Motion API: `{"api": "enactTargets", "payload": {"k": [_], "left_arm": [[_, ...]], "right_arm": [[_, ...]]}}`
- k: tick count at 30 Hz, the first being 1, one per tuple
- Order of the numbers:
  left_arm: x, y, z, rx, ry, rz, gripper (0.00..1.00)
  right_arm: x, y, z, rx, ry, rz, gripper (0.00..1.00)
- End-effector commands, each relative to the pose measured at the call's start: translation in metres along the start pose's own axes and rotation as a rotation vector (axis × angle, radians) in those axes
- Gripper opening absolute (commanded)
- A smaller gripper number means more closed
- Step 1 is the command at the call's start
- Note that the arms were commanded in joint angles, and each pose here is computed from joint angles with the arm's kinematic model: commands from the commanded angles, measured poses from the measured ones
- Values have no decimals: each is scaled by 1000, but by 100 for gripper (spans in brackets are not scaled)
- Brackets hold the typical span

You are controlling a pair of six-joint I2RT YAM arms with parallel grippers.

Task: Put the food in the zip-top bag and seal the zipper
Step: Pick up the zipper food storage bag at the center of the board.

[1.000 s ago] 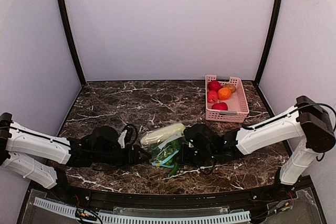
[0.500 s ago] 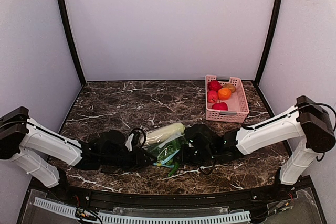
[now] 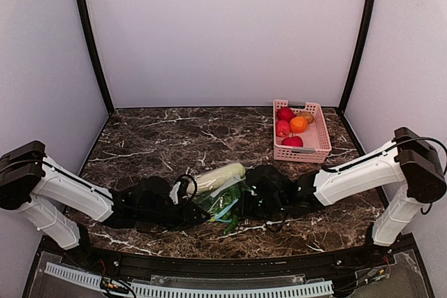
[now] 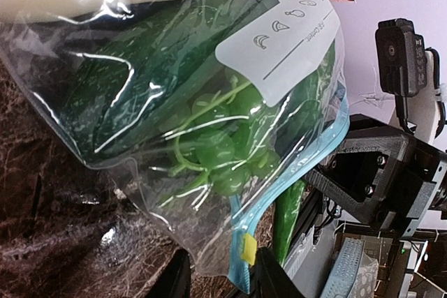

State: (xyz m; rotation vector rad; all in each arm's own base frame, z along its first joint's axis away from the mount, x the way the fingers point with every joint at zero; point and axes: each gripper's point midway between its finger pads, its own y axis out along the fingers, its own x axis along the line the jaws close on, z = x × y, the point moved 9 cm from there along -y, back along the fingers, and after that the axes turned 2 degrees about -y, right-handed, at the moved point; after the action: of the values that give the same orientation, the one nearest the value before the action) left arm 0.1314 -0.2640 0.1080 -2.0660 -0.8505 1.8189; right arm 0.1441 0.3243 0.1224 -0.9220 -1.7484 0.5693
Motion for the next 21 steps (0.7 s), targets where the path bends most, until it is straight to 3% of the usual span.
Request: {"api": "enactTargets", "payload": {"k": [1, 13, 21], "left_arm": [[-3, 2, 4, 22, -3, 16, 29], [-13, 5, 3, -1, -24, 92, 3], [-19, -3, 5, 1, -23, 120, 1]], "right_arm": [[2, 4, 3, -2, -1, 21, 0], [-4, 3, 3, -11, 5, 60, 0], [-13, -5, -8, -84, 76, 131, 0]]}}
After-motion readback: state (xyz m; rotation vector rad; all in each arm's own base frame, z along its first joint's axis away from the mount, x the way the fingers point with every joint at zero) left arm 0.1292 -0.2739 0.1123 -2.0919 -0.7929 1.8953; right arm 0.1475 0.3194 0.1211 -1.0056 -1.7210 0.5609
